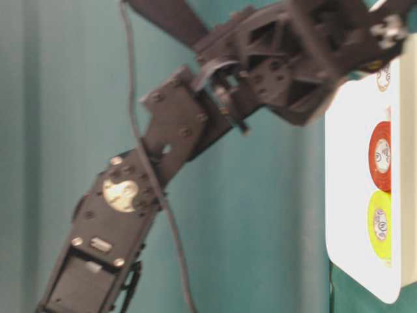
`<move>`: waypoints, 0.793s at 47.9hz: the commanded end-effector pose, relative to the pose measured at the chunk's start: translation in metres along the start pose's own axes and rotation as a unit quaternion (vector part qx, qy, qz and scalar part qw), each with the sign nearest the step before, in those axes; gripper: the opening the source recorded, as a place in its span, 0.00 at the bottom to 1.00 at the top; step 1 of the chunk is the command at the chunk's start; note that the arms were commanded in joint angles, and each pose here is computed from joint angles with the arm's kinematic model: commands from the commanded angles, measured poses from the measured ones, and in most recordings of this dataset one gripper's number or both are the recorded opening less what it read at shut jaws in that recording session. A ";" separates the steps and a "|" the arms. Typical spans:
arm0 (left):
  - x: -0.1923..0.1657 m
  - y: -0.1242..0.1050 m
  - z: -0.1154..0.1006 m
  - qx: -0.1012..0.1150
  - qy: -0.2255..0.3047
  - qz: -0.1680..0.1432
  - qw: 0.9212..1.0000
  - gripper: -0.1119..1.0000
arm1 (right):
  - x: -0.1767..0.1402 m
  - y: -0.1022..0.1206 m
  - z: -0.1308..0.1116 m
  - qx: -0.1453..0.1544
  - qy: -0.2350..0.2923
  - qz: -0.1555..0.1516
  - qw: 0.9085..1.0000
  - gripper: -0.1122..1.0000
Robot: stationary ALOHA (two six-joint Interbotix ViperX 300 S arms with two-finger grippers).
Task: Put the tape into the white case with the left arm.
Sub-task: 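Grasp the teal roll through its hole and lift it, then carry the teal roll to the tray's back right corner and release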
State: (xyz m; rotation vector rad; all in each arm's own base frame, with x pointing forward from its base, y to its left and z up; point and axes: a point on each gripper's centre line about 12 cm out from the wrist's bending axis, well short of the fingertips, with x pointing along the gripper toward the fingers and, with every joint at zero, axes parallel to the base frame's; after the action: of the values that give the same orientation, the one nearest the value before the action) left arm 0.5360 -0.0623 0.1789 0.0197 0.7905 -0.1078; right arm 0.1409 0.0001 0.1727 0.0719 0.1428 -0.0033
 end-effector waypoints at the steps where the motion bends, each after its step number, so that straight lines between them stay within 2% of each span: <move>1: -0.030 0.001 0.027 0.006 -0.041 0.001 0.999 0.33 | 0.002 0.001 0.012 0.001 -0.014 0.000 1.000 0.02; 7: -0.035 0.012 0.028 0.015 -0.041 0.009 0.999 0.33 | 0.002 0.001 0.011 0.000 -0.012 0.000 1.000 0.02; 21: -0.036 0.088 0.007 -0.030 -0.020 0.062 0.997 0.33 | 0.002 0.001 0.011 0.000 -0.012 0.000 1.000 0.02; 25: -0.037 0.107 0.000 -0.038 -0.013 0.074 0.996 0.32 | 0.002 0.001 0.011 0.005 -0.012 0.000 1.000 0.02; 38: -0.044 0.149 -0.009 -0.028 -0.009 0.105 0.994 0.33 | 0.002 0.001 0.011 0.025 -0.013 0.001 1.000 0.02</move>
State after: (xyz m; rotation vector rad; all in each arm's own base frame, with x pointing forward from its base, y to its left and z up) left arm 0.5152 0.0794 0.1680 0.0381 0.8448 0.0898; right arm 0.1409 0.0001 0.1727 0.1178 0.1427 -0.0066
